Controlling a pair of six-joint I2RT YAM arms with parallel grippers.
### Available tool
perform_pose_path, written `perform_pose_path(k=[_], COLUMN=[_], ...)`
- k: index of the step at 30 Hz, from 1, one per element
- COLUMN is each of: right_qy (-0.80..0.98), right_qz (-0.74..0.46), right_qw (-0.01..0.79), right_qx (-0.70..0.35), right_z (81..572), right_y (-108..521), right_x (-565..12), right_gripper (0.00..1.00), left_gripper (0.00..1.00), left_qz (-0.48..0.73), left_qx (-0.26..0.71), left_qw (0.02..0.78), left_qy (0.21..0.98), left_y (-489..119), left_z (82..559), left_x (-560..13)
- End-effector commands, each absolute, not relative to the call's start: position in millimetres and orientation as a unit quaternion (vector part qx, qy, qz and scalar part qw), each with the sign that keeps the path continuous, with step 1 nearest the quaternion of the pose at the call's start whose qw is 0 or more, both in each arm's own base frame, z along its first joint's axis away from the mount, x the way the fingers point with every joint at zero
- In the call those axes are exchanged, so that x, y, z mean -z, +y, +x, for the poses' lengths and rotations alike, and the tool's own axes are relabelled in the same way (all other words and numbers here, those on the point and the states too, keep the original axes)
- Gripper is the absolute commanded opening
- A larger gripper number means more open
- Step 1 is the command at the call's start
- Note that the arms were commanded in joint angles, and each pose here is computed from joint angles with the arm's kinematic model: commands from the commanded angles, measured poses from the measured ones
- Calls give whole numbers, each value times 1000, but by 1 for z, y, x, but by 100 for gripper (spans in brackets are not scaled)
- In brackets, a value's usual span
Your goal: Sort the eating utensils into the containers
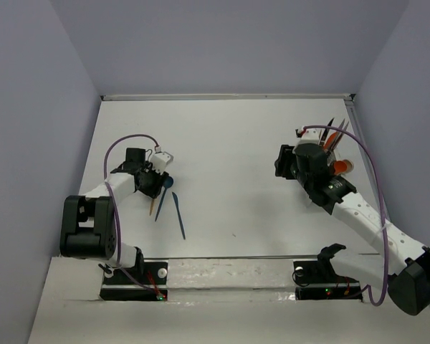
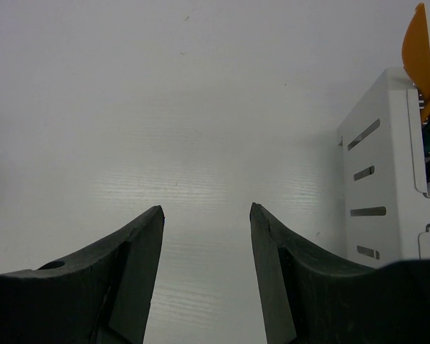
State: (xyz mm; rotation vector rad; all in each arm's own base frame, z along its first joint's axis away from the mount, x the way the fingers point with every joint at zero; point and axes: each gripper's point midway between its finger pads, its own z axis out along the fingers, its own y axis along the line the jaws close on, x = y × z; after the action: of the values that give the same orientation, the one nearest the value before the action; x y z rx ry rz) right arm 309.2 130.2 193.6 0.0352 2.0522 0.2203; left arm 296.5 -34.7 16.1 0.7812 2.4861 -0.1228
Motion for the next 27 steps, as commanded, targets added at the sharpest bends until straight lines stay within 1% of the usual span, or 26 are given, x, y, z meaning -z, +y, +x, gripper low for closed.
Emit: perform_pose_path(k=[1,2,5,6,7,13,15,16,19,20,21,22,23,25,26,27], right_qy=[844,845,844,844,843,843,846,848,846,843,836,830,821,787,758,739], right_qz=[19,19,17,17,18,18,6,-3,-53,-80,-91,-102,-115,-151,-174,-185], right_qw=[528,527,528,529,531,528,521,517,504,497,500,501,505,520,536,549], right_qx=[-90,-90,-91,-91,-91,-97,-112,-120,-166,-191,-208,-223,-239,-296,-328,-344], right_z=[311,311,311,311,311,309,308,307,297,291,288,285,282,268,257,252], right_y=[128,128,128,128,128,130,137,140,165,178,186,194,203,235,257,269], right_x=[-202,-202,-204,-205,-206,-205,-203,-203,-205,-207,-213,-219,-226,-254,-273,-289], right_gripper=[57,57,57,57,57,57,57,57,57,58,59,63,67,73,74,76], left_gripper=[51,40,20,6,1,0,0,0,0,0,0,0,0,0,0,0], left_qz=[285,285,282,273,263,230,210,199,177,178,171,176,165,164,157,156], left_qx=[25,18,2,-5,-16,-33,-48,-60,-59,-50,-38,-32,-19,19,50,66], left_qw=[234,229,225,230,235,287,343,388,475,525,552,570,611,645,675,685], left_qy=[929,931,933,934,936,929,914,898,860,831,815,802,774,746,720,709], left_y=[-27,-23,-14,-8,-2,4,5,7,1,-6,-11,-14,-20,-34,-44,-50], left_z=[281,280,279,282,285,303,319,326,334,331,328,324,314,300,286,278], left_x=[5,7,9,8,5,-17,-44,-71,-131,-169,-198,-211,-251,-285,-312,-323])
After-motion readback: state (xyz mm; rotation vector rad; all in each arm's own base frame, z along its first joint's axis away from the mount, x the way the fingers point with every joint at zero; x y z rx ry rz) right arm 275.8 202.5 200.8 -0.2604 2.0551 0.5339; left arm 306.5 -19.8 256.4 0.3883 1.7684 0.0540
